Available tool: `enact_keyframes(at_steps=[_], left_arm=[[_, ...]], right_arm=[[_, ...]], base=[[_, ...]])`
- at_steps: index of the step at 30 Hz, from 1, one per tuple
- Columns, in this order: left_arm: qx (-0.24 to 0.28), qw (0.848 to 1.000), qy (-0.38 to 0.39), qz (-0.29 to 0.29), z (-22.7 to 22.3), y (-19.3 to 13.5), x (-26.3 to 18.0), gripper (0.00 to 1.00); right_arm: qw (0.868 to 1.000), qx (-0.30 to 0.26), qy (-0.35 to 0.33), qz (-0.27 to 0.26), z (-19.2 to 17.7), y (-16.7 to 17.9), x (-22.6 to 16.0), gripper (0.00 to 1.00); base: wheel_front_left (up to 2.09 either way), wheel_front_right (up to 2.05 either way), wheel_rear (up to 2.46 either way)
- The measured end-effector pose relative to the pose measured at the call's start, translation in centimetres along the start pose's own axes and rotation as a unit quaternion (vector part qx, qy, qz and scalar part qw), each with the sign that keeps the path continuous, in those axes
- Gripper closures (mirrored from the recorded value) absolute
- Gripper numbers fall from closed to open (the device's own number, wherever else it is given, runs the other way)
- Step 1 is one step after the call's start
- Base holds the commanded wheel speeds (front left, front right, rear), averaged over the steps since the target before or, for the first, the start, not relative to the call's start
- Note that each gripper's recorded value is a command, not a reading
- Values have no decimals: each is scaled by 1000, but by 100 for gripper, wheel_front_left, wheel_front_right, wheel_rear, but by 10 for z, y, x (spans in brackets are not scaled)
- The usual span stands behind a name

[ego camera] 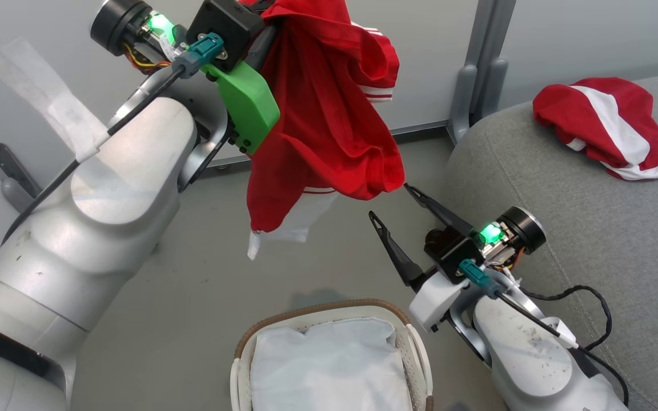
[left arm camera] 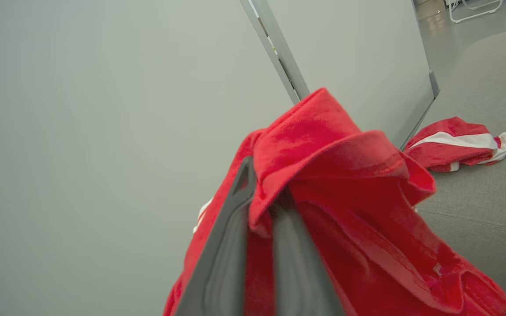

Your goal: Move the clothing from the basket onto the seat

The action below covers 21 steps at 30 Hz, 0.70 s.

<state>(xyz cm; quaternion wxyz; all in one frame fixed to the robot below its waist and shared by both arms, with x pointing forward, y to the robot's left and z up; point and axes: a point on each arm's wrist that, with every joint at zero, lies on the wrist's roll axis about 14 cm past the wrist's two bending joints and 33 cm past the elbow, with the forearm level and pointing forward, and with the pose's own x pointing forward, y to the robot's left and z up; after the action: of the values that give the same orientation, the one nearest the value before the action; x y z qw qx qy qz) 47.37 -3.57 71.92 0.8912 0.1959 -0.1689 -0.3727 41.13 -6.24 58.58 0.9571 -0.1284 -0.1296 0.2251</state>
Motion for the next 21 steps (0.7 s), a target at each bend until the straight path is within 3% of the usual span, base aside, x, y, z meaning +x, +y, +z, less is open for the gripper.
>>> enact_keyframes(at_steps=[10,20,21], left_arm=[[-1,1000,-6,-13,5,-12,-3,100],[-5,999,-27,-35,24,-28,-7,100],[-6,999,-29,-37,25,-29,-7,100]], right_arm=[[999,-24,14,29,-5,9,15,0],[999,-12,-27,30,25,2,41,0],[999,-11,-29,30,27,2,42,33]], base=[[0,0,0],[0,0,0],[0,0,0]])
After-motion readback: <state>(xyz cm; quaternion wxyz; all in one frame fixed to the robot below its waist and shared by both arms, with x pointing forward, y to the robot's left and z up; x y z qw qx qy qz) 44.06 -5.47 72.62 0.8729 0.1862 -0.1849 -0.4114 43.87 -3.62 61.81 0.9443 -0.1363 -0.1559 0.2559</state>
